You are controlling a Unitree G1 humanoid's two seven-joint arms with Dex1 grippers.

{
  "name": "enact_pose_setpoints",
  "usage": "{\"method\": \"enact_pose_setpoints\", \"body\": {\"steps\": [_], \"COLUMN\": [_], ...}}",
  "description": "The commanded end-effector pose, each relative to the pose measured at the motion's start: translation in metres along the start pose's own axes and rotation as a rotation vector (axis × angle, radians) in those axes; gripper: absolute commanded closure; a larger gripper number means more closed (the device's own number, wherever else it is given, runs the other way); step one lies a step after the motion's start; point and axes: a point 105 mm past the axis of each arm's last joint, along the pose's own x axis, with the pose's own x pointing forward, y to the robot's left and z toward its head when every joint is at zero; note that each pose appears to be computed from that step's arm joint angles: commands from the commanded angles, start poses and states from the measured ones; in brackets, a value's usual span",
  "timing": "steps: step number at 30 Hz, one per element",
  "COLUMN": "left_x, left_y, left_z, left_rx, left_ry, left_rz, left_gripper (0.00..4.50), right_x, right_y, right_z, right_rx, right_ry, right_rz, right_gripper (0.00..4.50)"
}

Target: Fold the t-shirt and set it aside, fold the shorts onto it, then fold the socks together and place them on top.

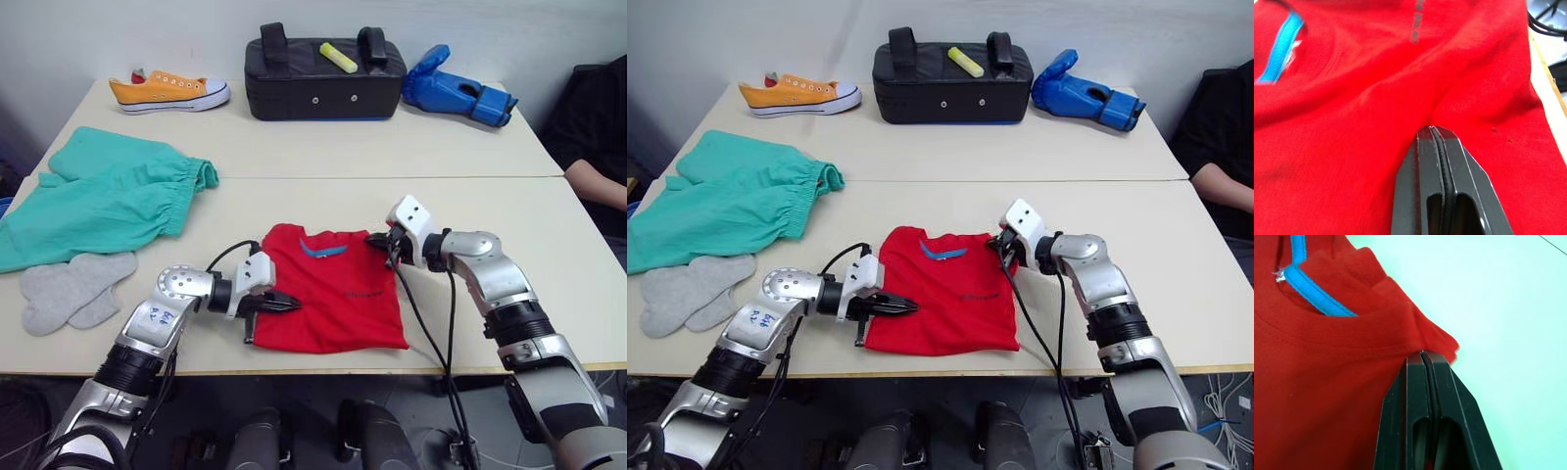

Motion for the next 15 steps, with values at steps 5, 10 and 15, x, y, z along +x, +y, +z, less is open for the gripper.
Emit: {"method": "enact_pose_setpoints", "body": {"steps": [5, 10, 15], "left_x": [-0.056, -0.071, -0.072], "left_y": [0.010, 0.003, -0.018], "left_z": [0.073, 0.103, 0.107], "left_rx": [0.007, 0.078, 0.068], "left_ry": [-0.203, -0.265, -0.257], "left_rz": [0.023, 0.011, -0.121], "left_gripper": [3.86, 2.25, 0.66], "right_x": [-0.087, -0.124, -0.123], "right_y": [0.013, 0.043, 0.070], "right_z": [0.023, -0.010, -0.034], "right_rx": [0.274, 0.520, 0.695], "right_ry": [-0.035, 0.061, 0.100], "right_rz": [0.057, 0.112, 0.154], "right_gripper": [4.33, 2.90, 1.12]}}
